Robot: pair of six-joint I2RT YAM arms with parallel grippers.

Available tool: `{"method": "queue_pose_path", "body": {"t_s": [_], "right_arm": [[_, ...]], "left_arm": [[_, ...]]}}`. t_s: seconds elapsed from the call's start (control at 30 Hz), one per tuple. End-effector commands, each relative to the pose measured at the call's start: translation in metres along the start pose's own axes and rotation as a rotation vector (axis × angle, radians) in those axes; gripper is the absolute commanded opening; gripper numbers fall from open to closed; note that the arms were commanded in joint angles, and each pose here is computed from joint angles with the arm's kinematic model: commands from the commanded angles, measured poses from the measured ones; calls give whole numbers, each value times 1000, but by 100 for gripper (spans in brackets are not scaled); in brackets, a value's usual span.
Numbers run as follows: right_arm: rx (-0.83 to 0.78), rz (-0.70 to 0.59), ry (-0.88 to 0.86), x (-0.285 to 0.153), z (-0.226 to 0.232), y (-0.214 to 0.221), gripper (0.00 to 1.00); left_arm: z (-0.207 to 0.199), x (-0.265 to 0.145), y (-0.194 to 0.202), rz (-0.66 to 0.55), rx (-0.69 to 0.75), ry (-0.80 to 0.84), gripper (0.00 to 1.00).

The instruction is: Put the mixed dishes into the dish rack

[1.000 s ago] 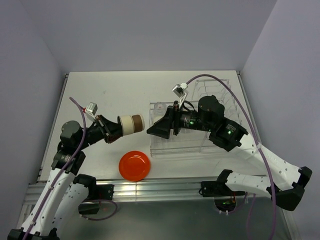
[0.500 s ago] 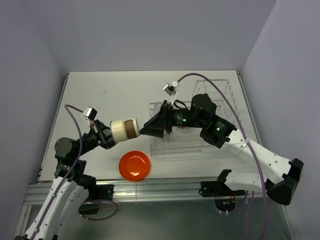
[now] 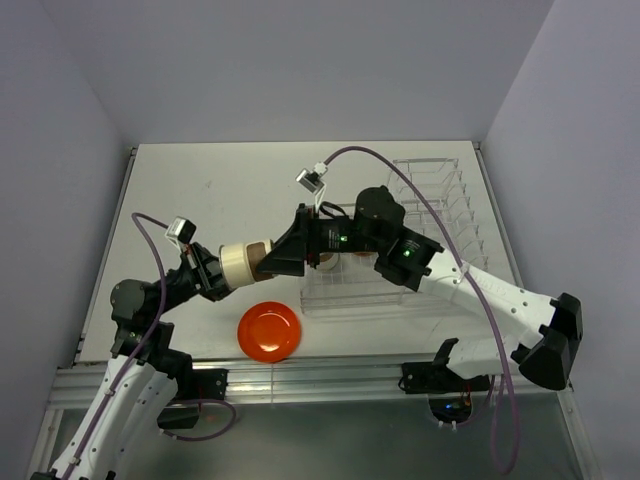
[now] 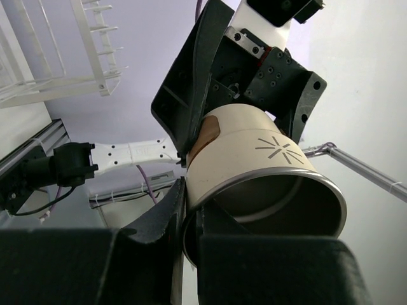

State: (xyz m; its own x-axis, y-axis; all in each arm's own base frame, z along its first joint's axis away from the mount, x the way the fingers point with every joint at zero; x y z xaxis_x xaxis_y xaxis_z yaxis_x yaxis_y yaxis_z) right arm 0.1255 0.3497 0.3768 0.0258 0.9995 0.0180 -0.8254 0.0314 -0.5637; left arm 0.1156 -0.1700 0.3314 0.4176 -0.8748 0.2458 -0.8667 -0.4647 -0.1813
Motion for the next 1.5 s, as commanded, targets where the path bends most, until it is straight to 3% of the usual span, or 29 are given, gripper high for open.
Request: {"method": "queue_pose_path", "body": {"t_s": [0.0,0.2,0.27,0.3,0.33,0.37,0.4,0.47,0.5,0.6,0.7,0.77,0.8,0.83,0.9,1.0,1.33,1.47], "right_arm": [[-44,-4,-135,12,36,-9,85],[-42,10,-158,22,43,-4,82],[-47,17,-158,22,43,-2,69],[-49,13,-158,21,43,-3,57],[-52,9,-153,20,42,-3,24],[-54,-11,-135,20,41,-5,8],[-62,-22,-126,18,43,-7,0],[-78,-44,-31,17,30,-10,0],[-92,-63,-9,13,32,-14,0],[-124,-154,184,-1,14,-28,0],[-146,-213,499,-29,-24,-34,0],[-158,-258,629,-45,-34,-42,0],[-158,-273,779,-63,-53,-41,0],[-161,-280,847,-71,-60,-41,0],[-172,-262,1047,-90,-87,-37,0],[-178,-188,1220,-103,-123,-27,0],[-133,7,1436,-99,-202,1,0],[-125,28,1477,-102,-215,5,0]], "left_arm": [[-6,-1,3,10,35,37,0],[-2,-2,4,14,26,40,0],[-1,-3,5,15,24,38,0],[0,-3,5,17,21,37,2],[1,-3,5,18,16,34,8],[2,-3,6,19,13,34,19],[3,-4,6,17,9,36,57],[3,-6,7,9,10,36,96],[3,-7,8,8,26,34,99],[12,-5,5,-16,63,-52,99],[50,-13,-3,-92,16,-344,99],[64,-21,-9,-134,82,-486,99],[62,-24,-24,-216,112,-566,99],[77,-36,-22,-218,110,-685,99],[78,-43,-35,-288,153,-785,99],[89,-51,-41,-298,172,-874,99],[147,-72,-52,-233,192,-1149,99],[162,-70,-51,-211,167,-1157,98]]}}
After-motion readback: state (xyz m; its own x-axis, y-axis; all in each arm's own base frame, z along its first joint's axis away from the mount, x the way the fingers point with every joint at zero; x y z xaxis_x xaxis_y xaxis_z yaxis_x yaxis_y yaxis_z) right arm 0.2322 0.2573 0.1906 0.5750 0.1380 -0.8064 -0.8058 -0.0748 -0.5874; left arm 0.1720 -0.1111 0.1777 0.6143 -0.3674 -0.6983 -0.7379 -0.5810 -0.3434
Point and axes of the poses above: each gripper's point midway between its finger pads, its own x axis out along the fingers, its own z axis along the line the jaws close on, y = z × x, the point moved 3 cm from there along -x, back along the fingers, and after that the axes turned 7 degrees about x, right-handed, at the moved point
